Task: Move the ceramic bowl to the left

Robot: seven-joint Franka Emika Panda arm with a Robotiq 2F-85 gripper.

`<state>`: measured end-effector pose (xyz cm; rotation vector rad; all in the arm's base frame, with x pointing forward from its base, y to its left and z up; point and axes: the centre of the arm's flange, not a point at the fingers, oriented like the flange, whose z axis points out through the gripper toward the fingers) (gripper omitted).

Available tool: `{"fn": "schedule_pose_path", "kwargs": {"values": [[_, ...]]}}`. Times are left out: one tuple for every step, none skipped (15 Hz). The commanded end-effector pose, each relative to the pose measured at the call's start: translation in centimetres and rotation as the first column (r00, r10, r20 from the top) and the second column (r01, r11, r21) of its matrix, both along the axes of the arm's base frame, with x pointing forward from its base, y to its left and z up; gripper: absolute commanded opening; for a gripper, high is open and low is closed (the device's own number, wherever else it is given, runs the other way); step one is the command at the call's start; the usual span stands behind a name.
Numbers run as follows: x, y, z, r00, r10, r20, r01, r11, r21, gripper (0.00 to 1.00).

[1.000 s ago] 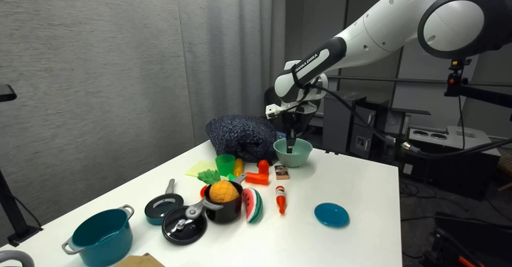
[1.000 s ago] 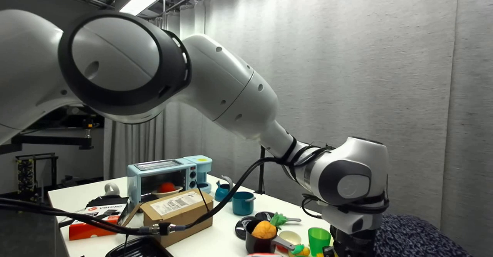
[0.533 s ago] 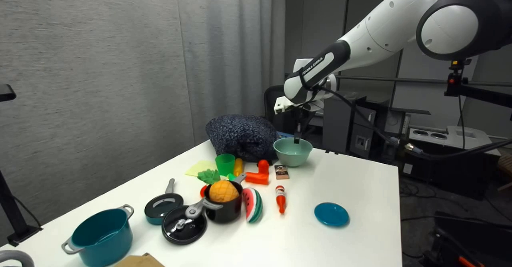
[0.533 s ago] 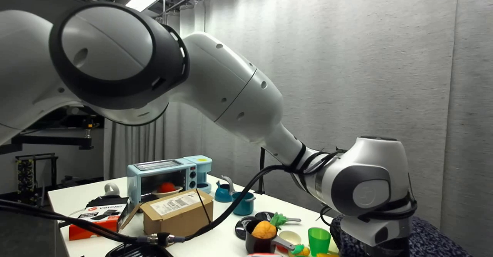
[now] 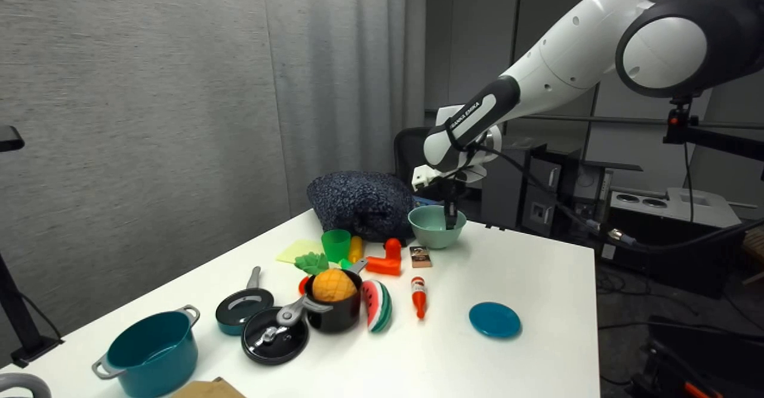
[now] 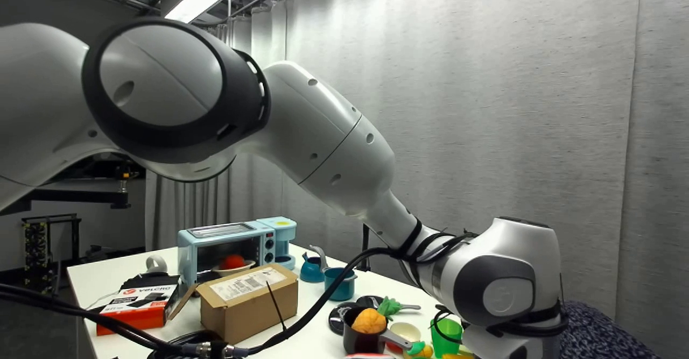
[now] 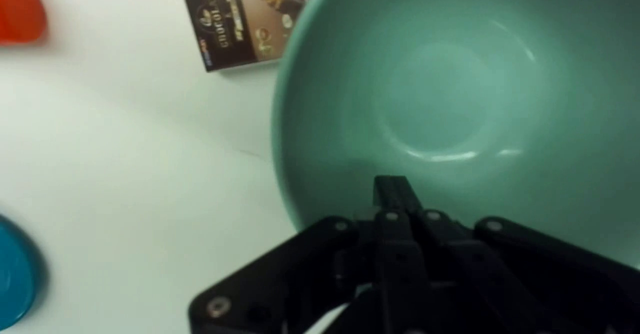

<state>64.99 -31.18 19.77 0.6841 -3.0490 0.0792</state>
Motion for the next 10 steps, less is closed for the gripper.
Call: {"fn": "schedule_pose_path", "kwargs": {"values": [[0.0, 2.7, 0.0, 0.992, 0.113, -0.060, -0.111, 0.993, 0.047, 0.00], [0.0, 3.7, 0.1, 0.987, 0.149, -0.066, -0.144, 0.987, 0.070, 0.00], [0.1, 4.6, 0.4, 0.980, 0.183, -0.071, -0.176, 0.980, 0.094, 0.00], [0.2, 5.4, 0.7, 0.974, 0.216, -0.074, -0.206, 0.971, 0.120, 0.00], [0.2, 6.2, 1.0, 0.966, 0.245, -0.077, -0.232, 0.961, 0.148, 0.00], [0.3, 7.0, 1.3, 0.958, 0.274, -0.082, -0.257, 0.951, 0.173, 0.00], [0.3, 7.6, 1.5, 0.950, 0.300, -0.087, -0.280, 0.941, 0.191, 0.00], [0.3, 8.3, 1.8, 0.941, 0.325, -0.094, -0.301, 0.931, 0.208, 0.00], [0.2, 8.8, 1.9, 0.932, 0.347, -0.100, -0.319, 0.921, 0.224, 0.00], [0.1, 9.4, 2.0, 0.922, 0.372, -0.108, -0.339, 0.910, 0.239, 0.00]]}}
